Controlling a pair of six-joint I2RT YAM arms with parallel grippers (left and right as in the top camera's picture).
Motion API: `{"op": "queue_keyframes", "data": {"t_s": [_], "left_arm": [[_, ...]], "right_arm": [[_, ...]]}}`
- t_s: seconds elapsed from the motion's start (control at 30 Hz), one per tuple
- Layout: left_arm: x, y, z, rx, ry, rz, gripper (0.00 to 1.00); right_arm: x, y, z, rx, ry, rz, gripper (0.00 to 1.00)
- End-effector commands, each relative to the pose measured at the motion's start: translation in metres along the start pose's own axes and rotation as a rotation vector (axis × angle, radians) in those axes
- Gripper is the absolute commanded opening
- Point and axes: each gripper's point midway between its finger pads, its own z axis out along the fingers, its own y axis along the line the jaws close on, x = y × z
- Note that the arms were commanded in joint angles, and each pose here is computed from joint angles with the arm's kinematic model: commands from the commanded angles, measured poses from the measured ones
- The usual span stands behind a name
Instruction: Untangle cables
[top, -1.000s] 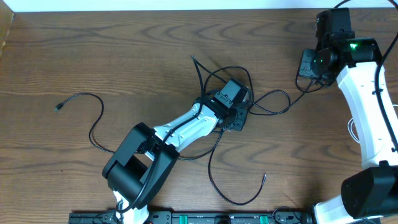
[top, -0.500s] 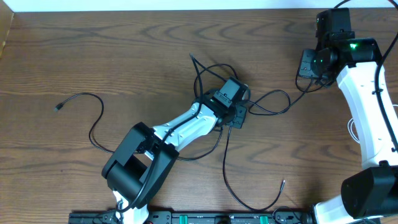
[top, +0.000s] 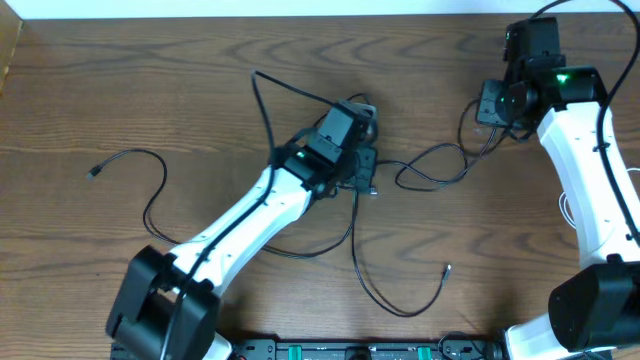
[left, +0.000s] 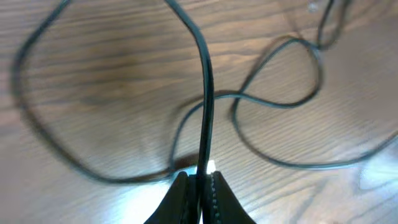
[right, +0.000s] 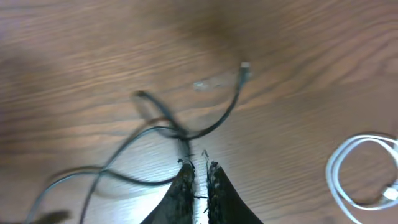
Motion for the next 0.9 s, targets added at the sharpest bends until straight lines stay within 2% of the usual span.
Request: {"op": "queue_keyframes", "data": {"t_s": [0.0, 0.1, 0.13, 0.2, 0.23, 0.33, 0.5, 0.57, 0.87], "left_arm": [[-0.002, 0.030, -0.007, -0.123, 0.002, -0.021, 0.07], [0.013, 0.042, -0.009, -0.156, 0.067, -0.038, 0.07], [0.017, 0.047, -0.010, -0.176, 0.082, -0.042, 0.07], [0.026, 0.065, -0.015, -0.257, 0.113, -0.049, 0.07], [0.028, 0.071, -0.017, -0.287, 0.121, -0.050, 0.08], [0.037, 0.091, -0.024, -0.370, 0.160, -0.062, 0.08], [0.041, 0.103, -0.027, -0.388, 0.177, -0.088, 0.08], [0.041, 0.104, -0.027, -0.389, 0.178, -0.090, 0.08], [0.052, 0.107, -0.028, -0.401, 0.217, -0.091, 0.09]], "right_arm": [[-0.003, -0.034, 0.008, 0.154, -0.021, 0.026, 0.07], [-0.005, -0.046, 0.011, 0.170, -0.024, 0.054, 0.07], [-0.005, -0.049, 0.012, 0.172, -0.022, 0.070, 0.11], [-0.005, -0.056, 0.013, 0.175, -0.019, 0.092, 0.32], [-0.005, -0.056, 0.013, 0.165, -0.015, 0.097, 0.37], [-0.002, -0.032, 0.016, 0.001, 0.020, 0.114, 0.61], [0.005, 0.042, 0.006, -0.385, 0.077, 0.065, 0.64], [0.013, 0.064, 0.005, -0.460, 0.092, 0.036, 0.63], [0.084, 0.141, 0.029, -0.529, 0.222, -0.056, 0.58]]}}
